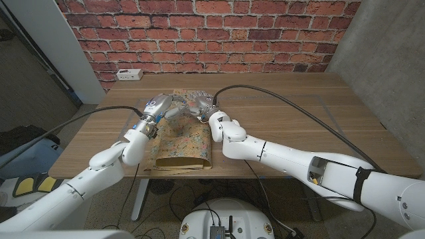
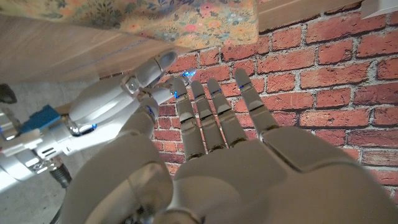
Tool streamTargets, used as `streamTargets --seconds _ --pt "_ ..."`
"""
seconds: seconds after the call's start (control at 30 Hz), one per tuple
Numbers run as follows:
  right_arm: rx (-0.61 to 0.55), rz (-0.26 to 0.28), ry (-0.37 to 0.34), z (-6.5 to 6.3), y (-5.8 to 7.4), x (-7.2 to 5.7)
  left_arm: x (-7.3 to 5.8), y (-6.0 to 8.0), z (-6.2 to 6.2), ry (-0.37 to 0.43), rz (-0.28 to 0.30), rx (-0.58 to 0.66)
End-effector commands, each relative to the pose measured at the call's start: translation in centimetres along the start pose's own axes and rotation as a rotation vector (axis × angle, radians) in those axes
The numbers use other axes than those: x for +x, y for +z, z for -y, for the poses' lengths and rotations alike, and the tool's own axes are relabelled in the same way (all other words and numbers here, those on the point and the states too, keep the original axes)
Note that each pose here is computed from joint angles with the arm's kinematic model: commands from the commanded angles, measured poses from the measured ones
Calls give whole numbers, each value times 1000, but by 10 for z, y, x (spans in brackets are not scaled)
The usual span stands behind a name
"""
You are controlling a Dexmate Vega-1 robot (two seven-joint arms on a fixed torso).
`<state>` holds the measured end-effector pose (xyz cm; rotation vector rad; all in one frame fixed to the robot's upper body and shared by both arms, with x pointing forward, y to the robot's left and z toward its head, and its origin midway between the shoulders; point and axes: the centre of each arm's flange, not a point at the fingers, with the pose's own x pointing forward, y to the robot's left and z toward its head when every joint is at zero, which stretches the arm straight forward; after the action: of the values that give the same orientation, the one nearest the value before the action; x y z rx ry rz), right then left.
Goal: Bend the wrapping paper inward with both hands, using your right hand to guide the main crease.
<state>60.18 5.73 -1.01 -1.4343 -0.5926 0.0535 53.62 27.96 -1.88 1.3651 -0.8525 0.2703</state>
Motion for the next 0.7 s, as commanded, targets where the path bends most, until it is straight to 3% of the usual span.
streamTargets --seconds 0.03,0.27,0.47,0.7 --pt "25 -99 -46 10 -28 -9 -8 12 -11 -149 -76 246" --pt "17 -118 -27 12 -38 -11 -10 16 -9 -268 -164 357" --pt "14 -114 19 7 -40 -11 -7 9 5 -403 -224 371" --pt "13 -106 42 4 -38 -10 -7 -1 22 -494 -243 355"
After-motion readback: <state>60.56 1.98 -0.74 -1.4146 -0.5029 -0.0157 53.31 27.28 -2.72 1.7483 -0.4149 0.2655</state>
